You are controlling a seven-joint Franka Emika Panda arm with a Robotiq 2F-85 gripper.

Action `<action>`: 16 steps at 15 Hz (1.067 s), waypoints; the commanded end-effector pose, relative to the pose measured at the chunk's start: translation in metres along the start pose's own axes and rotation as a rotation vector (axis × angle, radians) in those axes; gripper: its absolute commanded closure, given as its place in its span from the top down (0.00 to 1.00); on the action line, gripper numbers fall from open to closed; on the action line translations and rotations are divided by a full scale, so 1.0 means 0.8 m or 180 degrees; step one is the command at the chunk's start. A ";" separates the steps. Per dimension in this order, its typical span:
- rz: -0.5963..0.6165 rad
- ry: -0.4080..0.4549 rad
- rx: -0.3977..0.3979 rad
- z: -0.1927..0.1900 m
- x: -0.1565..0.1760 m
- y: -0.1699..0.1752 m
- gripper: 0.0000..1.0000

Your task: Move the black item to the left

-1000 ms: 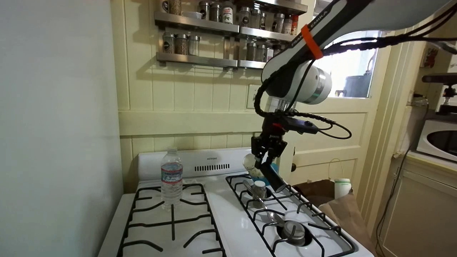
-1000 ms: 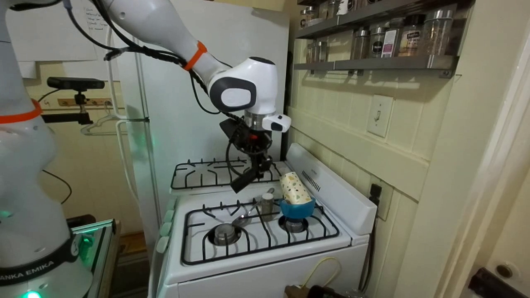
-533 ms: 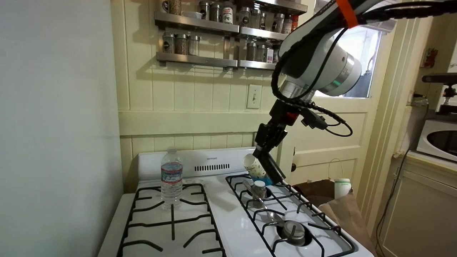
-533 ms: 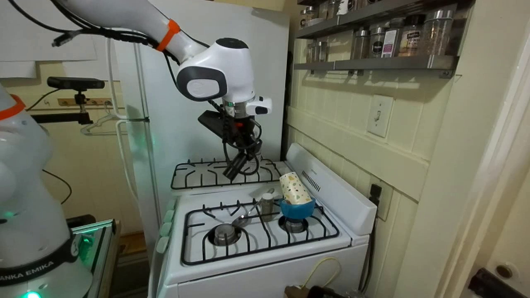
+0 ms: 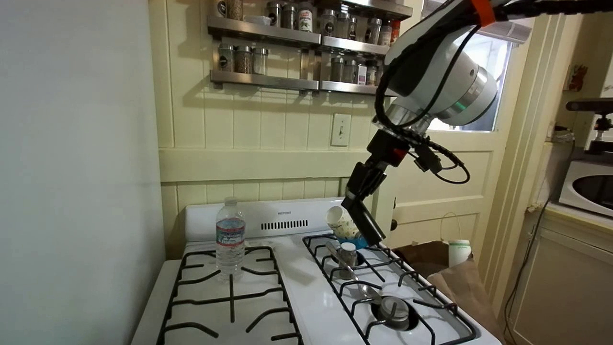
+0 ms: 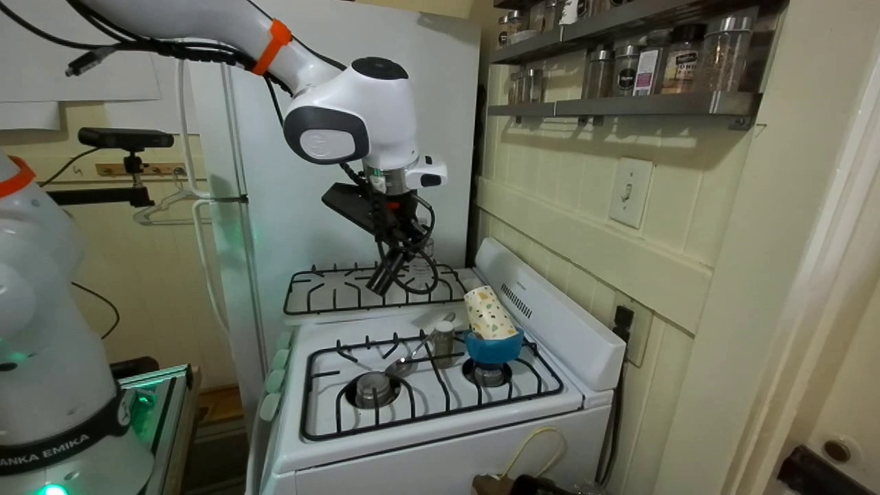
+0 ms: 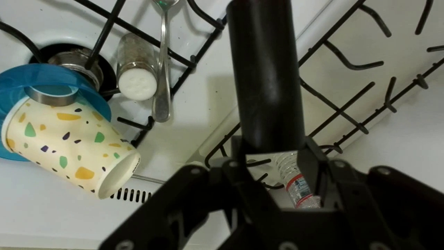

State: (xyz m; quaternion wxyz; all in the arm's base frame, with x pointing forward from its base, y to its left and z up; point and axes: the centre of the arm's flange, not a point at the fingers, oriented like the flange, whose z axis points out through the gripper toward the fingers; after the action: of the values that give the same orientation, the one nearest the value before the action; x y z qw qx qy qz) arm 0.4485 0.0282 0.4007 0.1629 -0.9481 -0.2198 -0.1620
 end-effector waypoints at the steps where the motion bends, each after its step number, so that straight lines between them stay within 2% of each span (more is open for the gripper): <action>1: -0.0327 0.0107 -0.0075 0.018 0.022 -0.005 0.17; 4: -0.0867 0.0319 -0.0181 0.041 0.068 -0.027 0.17; 8: -0.1377 0.0471 0.0010 0.076 0.105 -0.077 0.17; 10: -0.1542 0.0628 0.0190 0.083 0.106 -0.091 0.17; 14: -0.1738 0.1041 0.0696 0.080 0.100 -0.103 0.17; 16: -0.1854 0.1139 0.0999 0.082 0.097 -0.103 0.17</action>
State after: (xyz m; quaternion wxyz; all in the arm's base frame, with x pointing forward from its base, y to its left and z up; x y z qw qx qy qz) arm 0.4949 0.1648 0.4097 0.2313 -0.8037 -0.4481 -0.3160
